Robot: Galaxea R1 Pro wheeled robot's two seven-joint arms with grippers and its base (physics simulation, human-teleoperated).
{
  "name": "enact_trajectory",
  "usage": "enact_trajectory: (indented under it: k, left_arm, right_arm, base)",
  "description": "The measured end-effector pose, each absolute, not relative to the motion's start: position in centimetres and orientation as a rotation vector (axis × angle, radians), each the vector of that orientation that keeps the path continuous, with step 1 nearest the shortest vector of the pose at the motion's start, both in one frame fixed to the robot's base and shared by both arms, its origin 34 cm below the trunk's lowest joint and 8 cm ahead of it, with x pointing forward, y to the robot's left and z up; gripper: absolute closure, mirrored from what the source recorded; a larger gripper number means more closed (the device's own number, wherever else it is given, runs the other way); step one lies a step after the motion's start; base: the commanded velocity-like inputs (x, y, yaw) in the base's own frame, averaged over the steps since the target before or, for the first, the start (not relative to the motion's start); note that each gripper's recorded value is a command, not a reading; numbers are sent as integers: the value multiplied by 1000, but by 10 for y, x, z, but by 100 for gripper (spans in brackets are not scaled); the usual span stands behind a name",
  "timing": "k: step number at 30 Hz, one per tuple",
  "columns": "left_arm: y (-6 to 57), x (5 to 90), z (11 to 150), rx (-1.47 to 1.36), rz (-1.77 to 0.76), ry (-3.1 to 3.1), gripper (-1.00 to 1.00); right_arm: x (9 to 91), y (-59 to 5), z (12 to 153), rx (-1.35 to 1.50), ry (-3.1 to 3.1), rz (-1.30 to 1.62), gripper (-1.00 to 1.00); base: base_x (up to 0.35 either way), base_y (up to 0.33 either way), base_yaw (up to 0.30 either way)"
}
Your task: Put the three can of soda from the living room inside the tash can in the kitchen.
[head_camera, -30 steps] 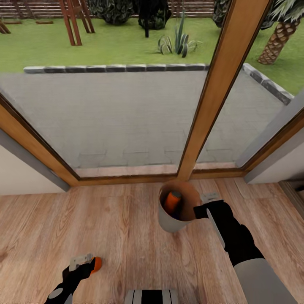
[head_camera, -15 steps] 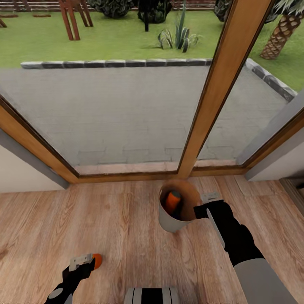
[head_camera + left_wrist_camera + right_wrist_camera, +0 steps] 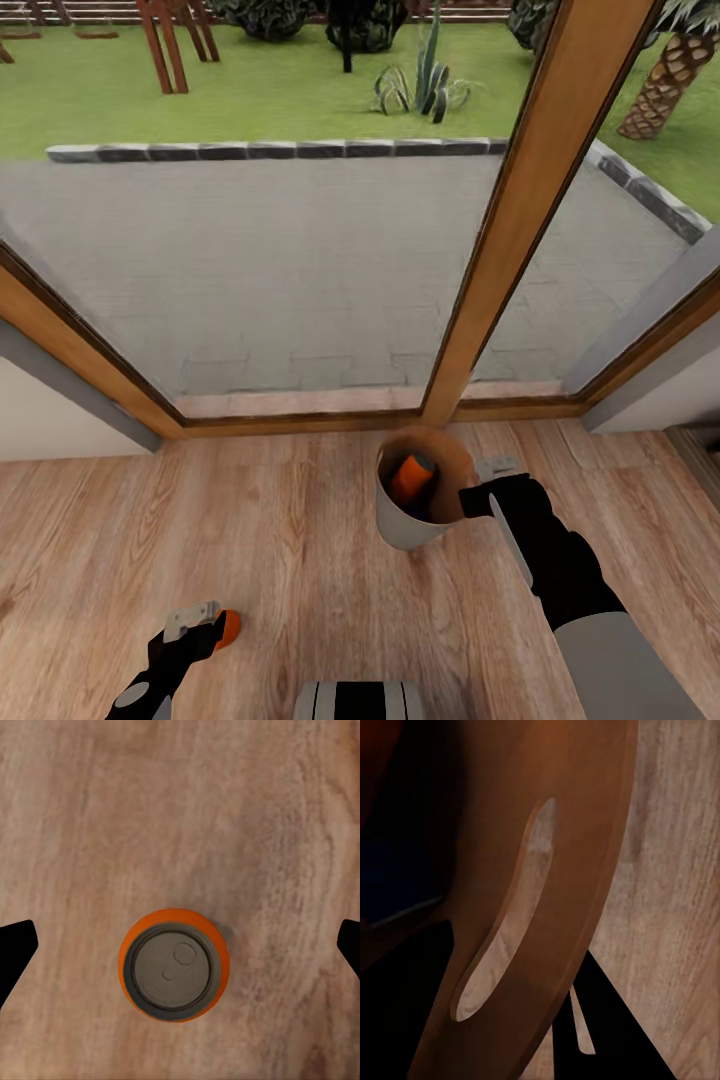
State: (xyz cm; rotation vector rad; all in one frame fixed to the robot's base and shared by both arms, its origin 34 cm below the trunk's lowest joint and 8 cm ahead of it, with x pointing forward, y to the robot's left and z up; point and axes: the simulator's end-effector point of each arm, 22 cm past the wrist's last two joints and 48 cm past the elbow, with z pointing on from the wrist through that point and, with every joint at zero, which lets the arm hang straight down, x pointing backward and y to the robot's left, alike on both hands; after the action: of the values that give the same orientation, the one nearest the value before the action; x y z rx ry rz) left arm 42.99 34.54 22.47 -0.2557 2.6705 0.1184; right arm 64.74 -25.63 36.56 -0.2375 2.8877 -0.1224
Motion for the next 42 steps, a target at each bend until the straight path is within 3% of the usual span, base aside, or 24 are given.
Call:
enact_trajectory:
  k: [42]
  left_arm:
    - [345, 417, 164, -256, 118, 2670, -100]
  right_arm:
    - [634, -256, 305, -238, 2886, -124, 100]
  base:
    - [0, 0, 0]
